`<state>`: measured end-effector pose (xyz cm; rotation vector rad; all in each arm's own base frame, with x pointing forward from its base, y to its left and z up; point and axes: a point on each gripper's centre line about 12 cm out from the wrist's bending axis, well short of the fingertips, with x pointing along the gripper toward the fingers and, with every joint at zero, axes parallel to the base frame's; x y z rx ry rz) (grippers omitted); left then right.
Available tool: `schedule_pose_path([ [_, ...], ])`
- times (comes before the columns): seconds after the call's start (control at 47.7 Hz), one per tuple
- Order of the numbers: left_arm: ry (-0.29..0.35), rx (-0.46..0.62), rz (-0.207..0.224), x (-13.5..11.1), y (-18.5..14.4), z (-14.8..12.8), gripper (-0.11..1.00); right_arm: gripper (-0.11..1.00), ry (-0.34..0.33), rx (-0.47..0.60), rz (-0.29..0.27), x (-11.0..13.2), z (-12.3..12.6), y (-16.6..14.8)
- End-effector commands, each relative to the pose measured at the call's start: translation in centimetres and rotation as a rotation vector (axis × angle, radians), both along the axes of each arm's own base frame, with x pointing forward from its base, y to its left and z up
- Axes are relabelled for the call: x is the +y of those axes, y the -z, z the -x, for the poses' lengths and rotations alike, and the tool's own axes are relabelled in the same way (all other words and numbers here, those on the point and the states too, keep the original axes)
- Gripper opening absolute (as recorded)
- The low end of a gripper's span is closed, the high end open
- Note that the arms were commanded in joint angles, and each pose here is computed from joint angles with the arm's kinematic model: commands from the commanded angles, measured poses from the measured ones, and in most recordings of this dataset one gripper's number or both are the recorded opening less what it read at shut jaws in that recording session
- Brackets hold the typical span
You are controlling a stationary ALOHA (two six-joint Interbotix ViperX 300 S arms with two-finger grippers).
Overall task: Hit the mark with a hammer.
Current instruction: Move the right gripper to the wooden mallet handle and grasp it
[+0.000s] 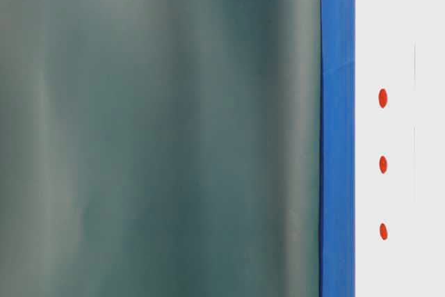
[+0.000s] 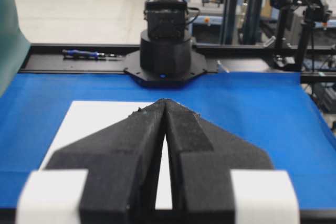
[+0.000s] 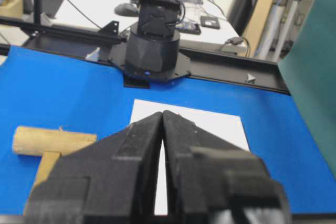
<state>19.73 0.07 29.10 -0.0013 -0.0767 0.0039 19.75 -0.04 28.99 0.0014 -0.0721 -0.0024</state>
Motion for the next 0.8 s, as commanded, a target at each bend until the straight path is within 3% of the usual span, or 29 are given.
schedule_pose_path([
  [0.0,0.003,-0.012,0.005,-0.1,-0.6,-0.3,0.00,0.00,-0.024,-0.011,-0.002,0.5,-0.5,-0.8],
  [0.126,0.004,-0.008,0.003,-0.1,-0.5,-0.3,0.00,-0.06,-0.066,0.055,-0.004,1.4,-1.4,-0.7],
  [0.294,0.003,0.003,0.003,-0.1,-0.4,-0.4,0.00,-0.06,-0.138,0.115,-0.023,3.2,-3.3,-0.7],
  [0.482,0.003,0.008,0.005,-0.1,-0.3,-0.4,0.00,-0.01,-0.166,0.189,-0.056,4.5,-6.6,-0.2],
  [0.608,0.003,0.009,0.006,-0.1,-0.3,-0.4,0.00,0.16,-0.162,0.273,-0.103,5.1,-9.5,1.4],
  [0.776,0.002,0.012,0.009,0.0,-0.1,-0.3,0.00,0.65,-0.162,0.389,-0.158,6.2,-13.1,3.8],
])
